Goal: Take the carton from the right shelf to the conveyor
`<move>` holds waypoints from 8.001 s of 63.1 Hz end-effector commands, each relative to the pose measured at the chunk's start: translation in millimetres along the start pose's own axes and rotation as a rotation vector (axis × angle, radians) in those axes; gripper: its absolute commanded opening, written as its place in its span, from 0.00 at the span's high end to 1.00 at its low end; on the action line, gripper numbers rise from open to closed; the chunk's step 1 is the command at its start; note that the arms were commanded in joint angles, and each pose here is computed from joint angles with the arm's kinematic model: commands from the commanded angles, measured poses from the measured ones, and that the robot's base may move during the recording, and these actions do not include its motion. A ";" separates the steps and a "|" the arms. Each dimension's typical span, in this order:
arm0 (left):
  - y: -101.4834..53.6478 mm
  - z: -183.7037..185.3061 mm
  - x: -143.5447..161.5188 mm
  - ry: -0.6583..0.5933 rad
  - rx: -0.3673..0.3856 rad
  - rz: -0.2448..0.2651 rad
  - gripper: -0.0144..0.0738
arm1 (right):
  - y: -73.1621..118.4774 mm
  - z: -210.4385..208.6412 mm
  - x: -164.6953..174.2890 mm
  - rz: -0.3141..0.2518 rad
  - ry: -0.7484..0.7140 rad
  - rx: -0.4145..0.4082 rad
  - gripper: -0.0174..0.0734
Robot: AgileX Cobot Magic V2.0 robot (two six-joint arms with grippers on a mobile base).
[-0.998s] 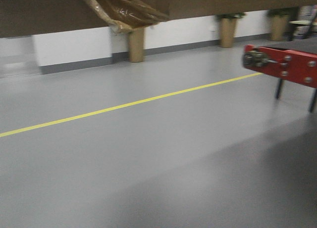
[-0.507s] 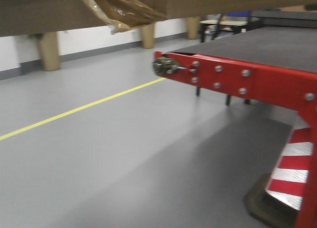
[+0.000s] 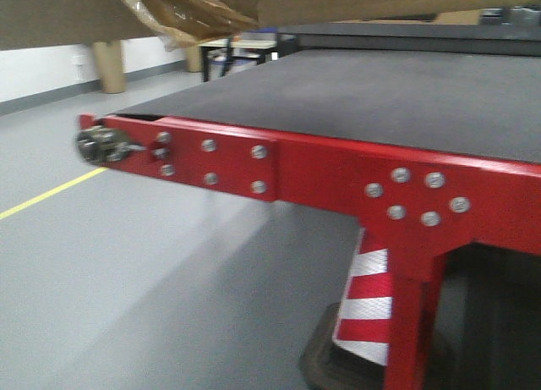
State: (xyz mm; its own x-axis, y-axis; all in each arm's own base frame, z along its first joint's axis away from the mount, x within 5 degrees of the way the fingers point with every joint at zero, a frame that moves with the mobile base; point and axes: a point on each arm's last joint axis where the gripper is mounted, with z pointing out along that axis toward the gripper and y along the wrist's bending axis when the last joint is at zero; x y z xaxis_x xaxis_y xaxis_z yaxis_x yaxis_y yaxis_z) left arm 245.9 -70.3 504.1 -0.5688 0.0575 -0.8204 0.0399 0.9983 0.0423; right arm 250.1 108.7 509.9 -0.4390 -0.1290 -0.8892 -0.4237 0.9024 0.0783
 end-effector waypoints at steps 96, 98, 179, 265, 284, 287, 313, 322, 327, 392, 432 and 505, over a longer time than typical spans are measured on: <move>13.1 -6.7 -4.3 -0.047 -0.117 0.045 0.85 | -4.5 -8.8 -6.0 -0.025 -0.062 0.042 0.88; 13.1 -6.7 -4.3 -0.047 -0.117 0.045 0.85 | -4.5 -8.8 -6.0 -0.025 -0.062 0.042 0.88; 13.1 -6.7 -4.5 -0.049 -0.116 0.045 0.85 | -4.5 -8.8 -6.0 -0.025 -0.062 0.042 0.88; 8.2 169.1 -8.7 0.003 -0.050 -0.023 0.52 | -71.5 156.5 33.5 0.062 0.156 0.158 0.50; 13.9 126.3 -19.5 -0.063 -0.036 -0.052 0.24 | -65.6 127.2 15.6 0.054 0.108 0.156 0.18; 16.5 111.8 -21.0 -0.073 -0.038 -0.059 0.25 | -63.6 117.3 11.9 0.052 0.093 0.156 0.18; 42.7 -15.9 -7.9 -0.220 -0.078 -0.015 0.34 | -47.4 29.0 7.9 0.022 0.023 0.176 0.91; 52.2 -33.7 19.8 -0.246 -0.099 -0.008 0.65 | -47.3 18.2 29.4 0.000 0.009 0.203 0.88; 56.2 -37.2 41.6 -0.266 -0.102 -0.005 0.87 | -45.6 11.4 48.2 -0.001 0.001 0.203 0.88; 58.3 -75.1 233.0 -0.575 0.015 -0.084 0.84 | -26.5 -66.2 242.2 -0.047 -0.448 0.207 0.88; 58.3 -75.1 233.0 -0.575 0.015 -0.084 0.84 | -26.5 -66.2 242.2 -0.047 -0.448 0.207 0.88; 60.6 1.6 344.4 -0.810 -0.164 -0.201 0.84 | -26.5 -66.2 242.2 -0.047 -0.448 0.207 0.88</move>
State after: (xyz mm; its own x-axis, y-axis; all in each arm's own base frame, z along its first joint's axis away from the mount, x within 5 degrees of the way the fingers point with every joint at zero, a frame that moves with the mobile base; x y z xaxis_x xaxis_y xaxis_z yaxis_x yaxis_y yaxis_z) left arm 54.1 9.2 222.1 0.0937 -0.1006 -0.9905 -0.1591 0.9806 -0.1146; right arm 103.3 26.7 320.1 -0.0497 -0.0157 -0.9986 -0.2507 0.9680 -0.0027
